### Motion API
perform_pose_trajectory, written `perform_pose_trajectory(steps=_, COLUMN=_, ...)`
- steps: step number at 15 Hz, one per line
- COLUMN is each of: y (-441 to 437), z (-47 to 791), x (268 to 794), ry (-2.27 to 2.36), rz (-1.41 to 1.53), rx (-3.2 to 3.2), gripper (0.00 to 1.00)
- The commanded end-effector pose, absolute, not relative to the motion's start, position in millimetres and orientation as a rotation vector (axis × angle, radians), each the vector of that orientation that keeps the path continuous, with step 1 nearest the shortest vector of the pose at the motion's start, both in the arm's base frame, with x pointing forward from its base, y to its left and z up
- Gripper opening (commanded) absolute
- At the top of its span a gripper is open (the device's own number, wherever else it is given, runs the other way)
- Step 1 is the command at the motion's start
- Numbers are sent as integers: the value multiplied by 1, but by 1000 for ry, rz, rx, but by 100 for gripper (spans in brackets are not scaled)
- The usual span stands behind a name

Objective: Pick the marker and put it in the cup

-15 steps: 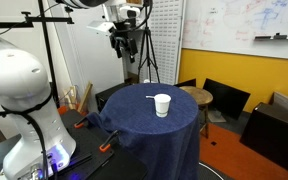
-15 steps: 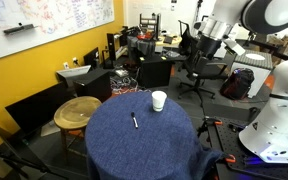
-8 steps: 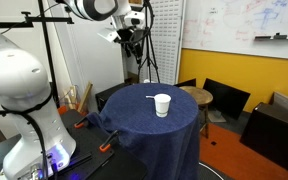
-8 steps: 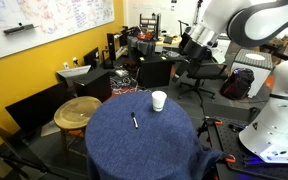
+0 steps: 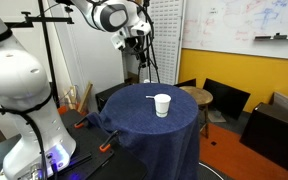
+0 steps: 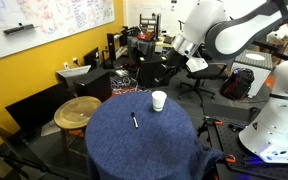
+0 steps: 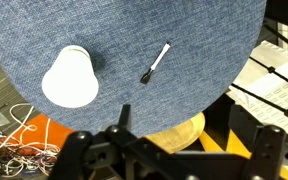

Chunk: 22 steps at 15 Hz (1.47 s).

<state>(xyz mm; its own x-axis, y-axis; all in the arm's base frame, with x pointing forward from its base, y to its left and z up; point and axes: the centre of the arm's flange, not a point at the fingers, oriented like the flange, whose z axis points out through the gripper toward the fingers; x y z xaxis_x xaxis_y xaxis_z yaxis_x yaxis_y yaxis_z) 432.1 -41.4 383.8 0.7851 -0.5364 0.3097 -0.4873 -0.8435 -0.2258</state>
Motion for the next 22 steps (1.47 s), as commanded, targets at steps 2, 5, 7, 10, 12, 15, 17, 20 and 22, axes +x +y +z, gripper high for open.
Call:
perform_pose_trajectory(steps=2, y=-55, z=370, x=484, ry=1036, rz=-508, rx=-2722, gripper=100)
perform_pose_trajectory(steps=5, y=-54, z=368, x=471, ry=1011, rz=-481, rx=-2729, gripper=100)
perform_pose_trajectory(steps=7, y=-55, z=363, x=478, ry=1025, rz=-466, rx=-2721, gripper=100)
perform_pose_trajectory(steps=10, y=-58, z=368, x=473, ry=1059, rz=-526, rx=-2702, gripper=100)
perform_pose_trajectory(steps=12, y=-64, z=370, x=470, ry=1147, rz=-612, rx=-2655, gripper=100)
perform_pose_trajectory(steps=15, y=-74, z=365, x=476, ry=1311, rz=-715, rx=-2589, gripper=100)
perform_pose_trajectory(steps=17, y=-79, z=358, x=480, ry=1373, rz=-710, rx=-2565, gripper=100)
perform_pose_trajectory(steps=20, y=-80, z=347, x=486, ry=1440, rz=-627, rx=-2534, gripper=100)
perform_pose_trajectory(steps=22, y=-77, z=340, x=492, ry=1453, rz=-574, rx=-2530, gripper=100)
